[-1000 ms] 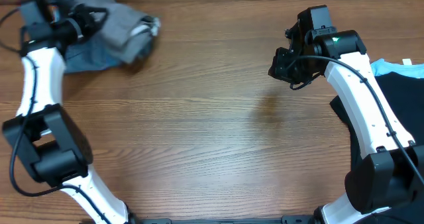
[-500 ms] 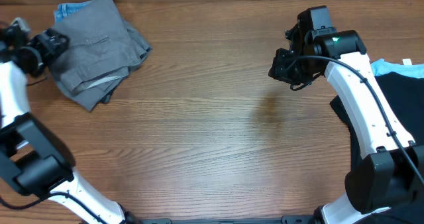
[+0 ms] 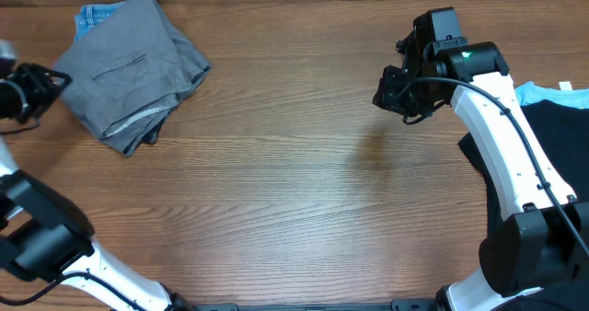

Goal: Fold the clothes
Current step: 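Release the shorts on the jeans and withdraw the left gripper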

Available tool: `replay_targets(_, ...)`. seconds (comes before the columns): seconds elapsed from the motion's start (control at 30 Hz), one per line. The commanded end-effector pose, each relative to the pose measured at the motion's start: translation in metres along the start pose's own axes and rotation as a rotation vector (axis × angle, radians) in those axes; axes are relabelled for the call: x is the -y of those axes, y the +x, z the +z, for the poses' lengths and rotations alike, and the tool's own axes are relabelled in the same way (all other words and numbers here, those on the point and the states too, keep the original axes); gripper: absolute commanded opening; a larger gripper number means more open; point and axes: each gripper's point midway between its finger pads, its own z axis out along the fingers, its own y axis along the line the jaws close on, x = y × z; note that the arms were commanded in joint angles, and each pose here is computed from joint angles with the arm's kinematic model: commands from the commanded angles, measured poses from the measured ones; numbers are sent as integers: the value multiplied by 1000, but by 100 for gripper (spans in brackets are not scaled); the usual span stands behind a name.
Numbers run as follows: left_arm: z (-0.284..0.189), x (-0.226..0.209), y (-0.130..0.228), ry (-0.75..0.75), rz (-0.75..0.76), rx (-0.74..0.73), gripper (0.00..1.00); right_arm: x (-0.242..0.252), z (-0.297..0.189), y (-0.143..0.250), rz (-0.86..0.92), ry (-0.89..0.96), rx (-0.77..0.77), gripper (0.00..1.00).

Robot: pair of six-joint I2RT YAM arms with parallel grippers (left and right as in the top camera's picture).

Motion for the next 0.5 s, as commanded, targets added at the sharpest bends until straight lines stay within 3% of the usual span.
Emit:
replay_targets(0.0, 0, 53, 5, -9, 215, -38, 44, -6, -10, -5, -22, -19, 35, 25)
replay_targets(0.13, -22, 105, 20, -132, 367, -70, 50, -17, -38, -6, -113, -45, 110, 31)
replay_targets(0.33, -65, 194, 55, -253, 612, -1, 61, -32, -101, 0, -196, -79, 267, 39)
replay_targets(0.47, -92, 234, 89, -310, 665, 45, 70, -38, -142, 9, -222, -87, 377, 59)
